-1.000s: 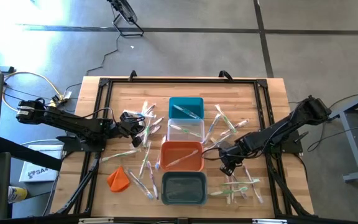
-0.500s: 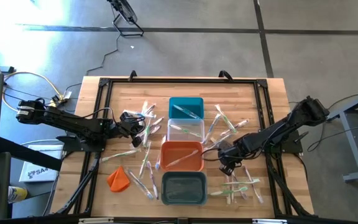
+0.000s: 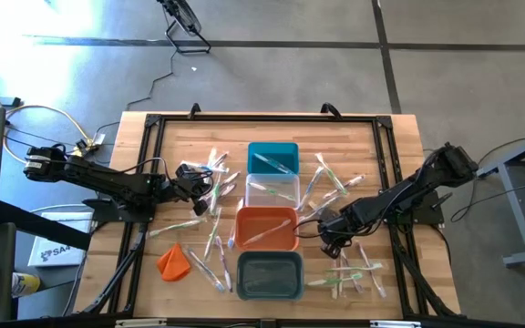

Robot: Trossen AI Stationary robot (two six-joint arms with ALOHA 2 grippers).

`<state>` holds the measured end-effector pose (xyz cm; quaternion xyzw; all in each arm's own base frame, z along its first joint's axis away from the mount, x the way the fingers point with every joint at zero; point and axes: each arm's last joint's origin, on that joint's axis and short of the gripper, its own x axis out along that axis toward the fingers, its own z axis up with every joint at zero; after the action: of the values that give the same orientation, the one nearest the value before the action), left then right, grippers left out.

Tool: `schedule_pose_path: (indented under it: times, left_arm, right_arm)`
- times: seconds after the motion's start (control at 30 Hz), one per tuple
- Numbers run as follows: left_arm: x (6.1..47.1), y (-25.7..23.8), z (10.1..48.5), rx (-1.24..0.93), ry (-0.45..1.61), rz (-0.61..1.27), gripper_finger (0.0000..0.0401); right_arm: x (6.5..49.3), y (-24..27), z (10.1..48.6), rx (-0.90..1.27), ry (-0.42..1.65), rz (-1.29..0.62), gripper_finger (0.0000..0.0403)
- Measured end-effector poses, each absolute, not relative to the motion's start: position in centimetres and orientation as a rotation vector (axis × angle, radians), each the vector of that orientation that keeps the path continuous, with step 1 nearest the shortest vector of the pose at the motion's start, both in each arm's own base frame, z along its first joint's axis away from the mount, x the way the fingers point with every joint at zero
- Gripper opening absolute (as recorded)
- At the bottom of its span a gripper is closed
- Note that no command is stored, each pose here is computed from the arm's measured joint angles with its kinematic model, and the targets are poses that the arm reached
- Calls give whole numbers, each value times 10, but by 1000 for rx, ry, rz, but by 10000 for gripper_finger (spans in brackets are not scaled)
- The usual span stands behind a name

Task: Pick & Place Toothbrushes
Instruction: Put the violet toothbrush into the green bin

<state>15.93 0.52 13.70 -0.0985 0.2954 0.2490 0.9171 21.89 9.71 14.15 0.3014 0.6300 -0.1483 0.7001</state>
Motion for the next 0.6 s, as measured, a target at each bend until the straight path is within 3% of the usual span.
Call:
schedule_pose_path:
  times: [0.1,0.6]
  left_arm:
    - [159,5,137,-202,608,512,0]
    - [159,5,137,-202,608,512,0]
  right_arm:
    - [219,98,142,683,1418,-315,7]
    - [222,72,175,702,1300,-190,3]
